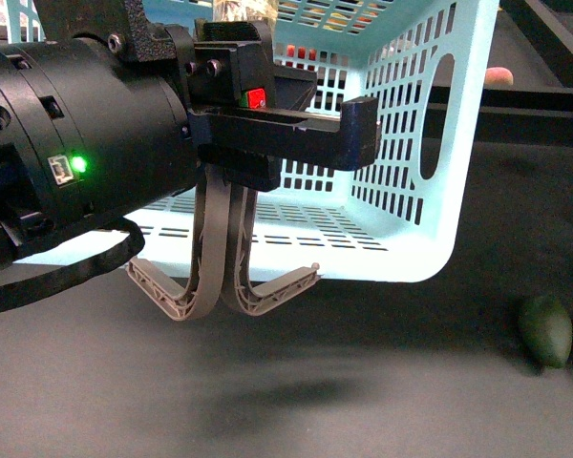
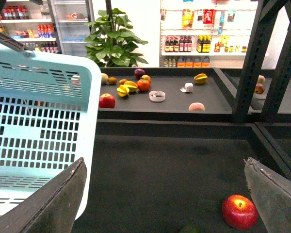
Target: Pick mango with right arm and hold basket with left
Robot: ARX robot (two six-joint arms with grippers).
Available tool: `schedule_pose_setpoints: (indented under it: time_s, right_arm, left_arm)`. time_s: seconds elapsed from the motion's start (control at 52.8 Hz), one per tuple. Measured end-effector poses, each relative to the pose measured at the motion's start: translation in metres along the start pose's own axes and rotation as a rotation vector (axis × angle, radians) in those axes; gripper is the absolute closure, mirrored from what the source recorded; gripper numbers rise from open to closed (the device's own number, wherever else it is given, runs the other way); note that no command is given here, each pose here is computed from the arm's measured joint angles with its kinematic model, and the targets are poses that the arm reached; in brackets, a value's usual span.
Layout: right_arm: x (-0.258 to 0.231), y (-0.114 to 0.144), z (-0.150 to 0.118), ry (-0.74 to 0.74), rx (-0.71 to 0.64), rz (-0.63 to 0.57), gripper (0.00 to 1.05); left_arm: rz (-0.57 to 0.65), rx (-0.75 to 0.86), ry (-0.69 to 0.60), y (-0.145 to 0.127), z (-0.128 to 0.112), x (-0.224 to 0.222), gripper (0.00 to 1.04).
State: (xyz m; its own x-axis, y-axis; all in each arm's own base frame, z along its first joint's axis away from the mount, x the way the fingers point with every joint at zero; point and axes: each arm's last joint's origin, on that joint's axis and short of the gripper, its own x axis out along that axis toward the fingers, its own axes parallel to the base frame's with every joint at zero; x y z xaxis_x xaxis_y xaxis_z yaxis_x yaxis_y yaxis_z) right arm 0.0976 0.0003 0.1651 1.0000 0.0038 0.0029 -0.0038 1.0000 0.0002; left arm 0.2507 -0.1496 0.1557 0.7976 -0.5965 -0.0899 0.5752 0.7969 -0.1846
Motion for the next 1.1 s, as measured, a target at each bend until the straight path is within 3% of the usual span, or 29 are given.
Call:
schedule_pose_setpoints:
  time_s: [0.322, 0.436, 0.664, 0.853, 1.1]
  right_arm:
    - [0.000, 0.000, 0.000, 0.000, 0.000, 0.000, 0.08]
    - [0.012, -0.007, -0.006, 0.148, 0.019, -0.152, 0.08]
    - [0.058, -0.038, -0.023, 0.218, 0.001, -0.251, 0.08]
    - [0.107, -0.077, -0.064, 0.402, -0.027, -0.267, 0.08]
    - [0.132, -0.102, -0.121, 0.651, -0.027, -0.226, 0.08]
  left_arm:
    - [0.000, 0.000, 0.000, 0.000, 0.000, 0.000, 0.97]
    - [0.000, -0.001, 0.000, 0.000, 0.000, 0.000, 0.97]
    - [0.000, 0.003, 0.000, 0.000, 0.000, 0.000, 0.97]
    - [0.001, 0.004, 0.000, 0.000, 0.000, 0.000, 0.97]
    - [0.000, 0.006, 0.000, 0.000, 0.000, 0.000, 0.97]
